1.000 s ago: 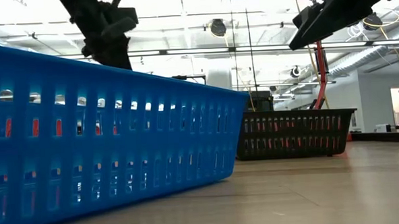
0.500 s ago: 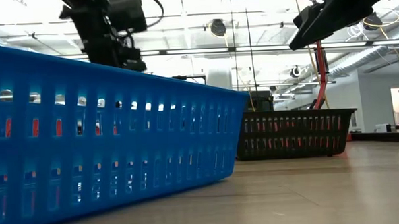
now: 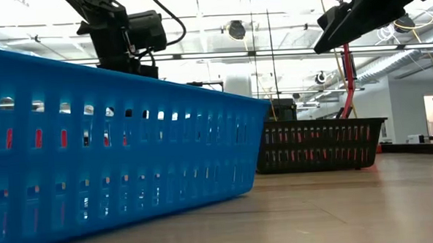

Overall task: Stack baskets by color
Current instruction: Stack the top left black basket on the top right black basket

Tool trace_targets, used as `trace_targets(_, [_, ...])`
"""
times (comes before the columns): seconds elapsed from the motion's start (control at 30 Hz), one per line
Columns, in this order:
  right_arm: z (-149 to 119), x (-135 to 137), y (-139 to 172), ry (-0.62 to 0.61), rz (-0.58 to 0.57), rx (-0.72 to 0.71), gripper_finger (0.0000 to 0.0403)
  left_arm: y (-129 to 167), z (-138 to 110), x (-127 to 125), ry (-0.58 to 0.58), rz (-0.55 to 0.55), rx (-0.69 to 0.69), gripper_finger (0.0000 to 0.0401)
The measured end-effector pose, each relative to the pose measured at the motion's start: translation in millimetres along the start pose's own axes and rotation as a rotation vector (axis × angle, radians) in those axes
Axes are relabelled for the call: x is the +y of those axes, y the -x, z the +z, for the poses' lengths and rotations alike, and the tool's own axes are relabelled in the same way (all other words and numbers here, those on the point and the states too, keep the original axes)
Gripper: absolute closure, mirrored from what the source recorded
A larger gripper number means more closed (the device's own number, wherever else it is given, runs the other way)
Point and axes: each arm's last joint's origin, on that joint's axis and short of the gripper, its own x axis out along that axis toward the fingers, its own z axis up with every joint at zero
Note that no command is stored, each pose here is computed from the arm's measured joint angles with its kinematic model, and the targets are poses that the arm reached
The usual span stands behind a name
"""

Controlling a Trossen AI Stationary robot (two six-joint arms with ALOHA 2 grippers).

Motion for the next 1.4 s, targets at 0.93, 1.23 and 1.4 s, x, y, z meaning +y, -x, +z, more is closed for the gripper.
trace_targets(0.93, [-3, 0, 0, -0.019, -0.004, 0.032, 0.0252, 89, -87, -29, -0.287, -0.168, 0.154, 0.0192])
trace_targets(1.23, [-3, 0, 0, -0.020, -0.004, 0.029, 0.0252, 77, -106, -31, -0.323, -0.122, 0.206, 0.0192])
trace_targets(1.4, [-3, 0, 0, -0.017, -0.004, 0.029, 0.0252, 64, -115, -25, -0.337, -0.070, 0.217, 0.0200])
